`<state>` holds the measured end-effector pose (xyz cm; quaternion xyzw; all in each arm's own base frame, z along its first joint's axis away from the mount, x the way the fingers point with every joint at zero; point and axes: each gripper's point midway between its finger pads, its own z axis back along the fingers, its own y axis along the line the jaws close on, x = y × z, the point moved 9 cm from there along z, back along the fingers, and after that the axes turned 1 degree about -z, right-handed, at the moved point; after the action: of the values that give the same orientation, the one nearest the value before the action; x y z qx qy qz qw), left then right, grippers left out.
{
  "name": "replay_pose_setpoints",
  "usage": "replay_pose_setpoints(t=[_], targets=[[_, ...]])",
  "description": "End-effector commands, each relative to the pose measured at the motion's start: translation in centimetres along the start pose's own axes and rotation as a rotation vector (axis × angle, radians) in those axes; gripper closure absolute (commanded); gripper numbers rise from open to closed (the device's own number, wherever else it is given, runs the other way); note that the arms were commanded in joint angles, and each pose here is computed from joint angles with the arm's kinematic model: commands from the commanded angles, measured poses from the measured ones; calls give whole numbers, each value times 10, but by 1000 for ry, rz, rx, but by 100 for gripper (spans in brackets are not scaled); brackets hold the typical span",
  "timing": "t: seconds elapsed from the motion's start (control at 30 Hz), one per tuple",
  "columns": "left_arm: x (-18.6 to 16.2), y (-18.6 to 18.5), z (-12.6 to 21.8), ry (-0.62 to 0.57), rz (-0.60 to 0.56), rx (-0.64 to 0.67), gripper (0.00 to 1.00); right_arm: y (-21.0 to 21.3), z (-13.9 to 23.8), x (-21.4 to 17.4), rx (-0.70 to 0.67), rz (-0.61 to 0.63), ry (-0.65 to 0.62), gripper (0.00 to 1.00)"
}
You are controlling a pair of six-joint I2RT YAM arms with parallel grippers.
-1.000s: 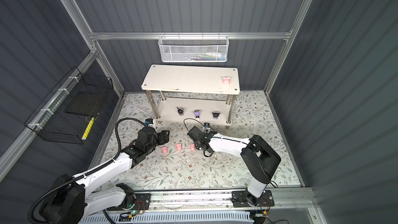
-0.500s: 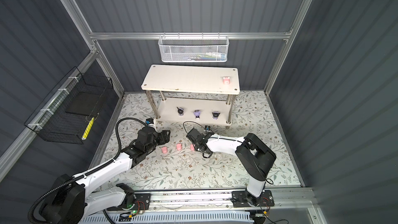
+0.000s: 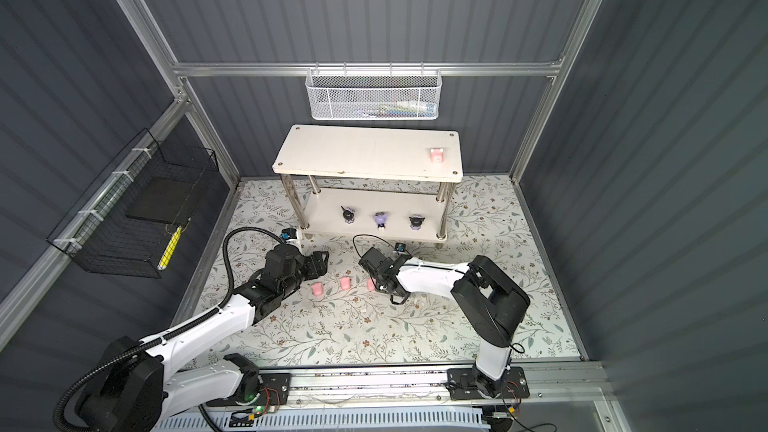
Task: Place and organize the plastic toys onto the shelf
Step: 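Lower the right gripper and close it on the pink pig nearest it, then lift the held pig with the right gripper up over the top shelf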
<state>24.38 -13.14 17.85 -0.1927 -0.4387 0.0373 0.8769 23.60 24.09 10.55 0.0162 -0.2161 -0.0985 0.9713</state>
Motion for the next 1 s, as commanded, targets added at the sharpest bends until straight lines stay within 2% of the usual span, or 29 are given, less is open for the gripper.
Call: replay_pose_setpoints(t=[0.0, 0.27, 0.37, 0.53, 0.63, 0.77, 0.97], targets=[[-1, 3, 4, -12, 10, 4, 22, -2, -3, 0, -21, 4, 9, 56], [0, 4, 7, -17, 11, 7, 22, -10, 4, 0, -48, 41, -6, 69], [0, 4, 8, -19, 6, 10, 22, -15, 13, 1, -39, 66, -3, 69], [0, 4, 8, -19, 7, 8, 22, -17, 47, 11, 1, 194, 5, 69], [1, 3, 7, -20, 7, 6, 22, -20, 81, 23, 10, 282, -2, 71], [2, 3, 7, -20, 5, 3, 22, -26, 148, 45, 85, 373, -39, 69], [3, 1, 5, -20, 7, -5, 22, -37, 253, 85, 125, 434, -158, 68]])
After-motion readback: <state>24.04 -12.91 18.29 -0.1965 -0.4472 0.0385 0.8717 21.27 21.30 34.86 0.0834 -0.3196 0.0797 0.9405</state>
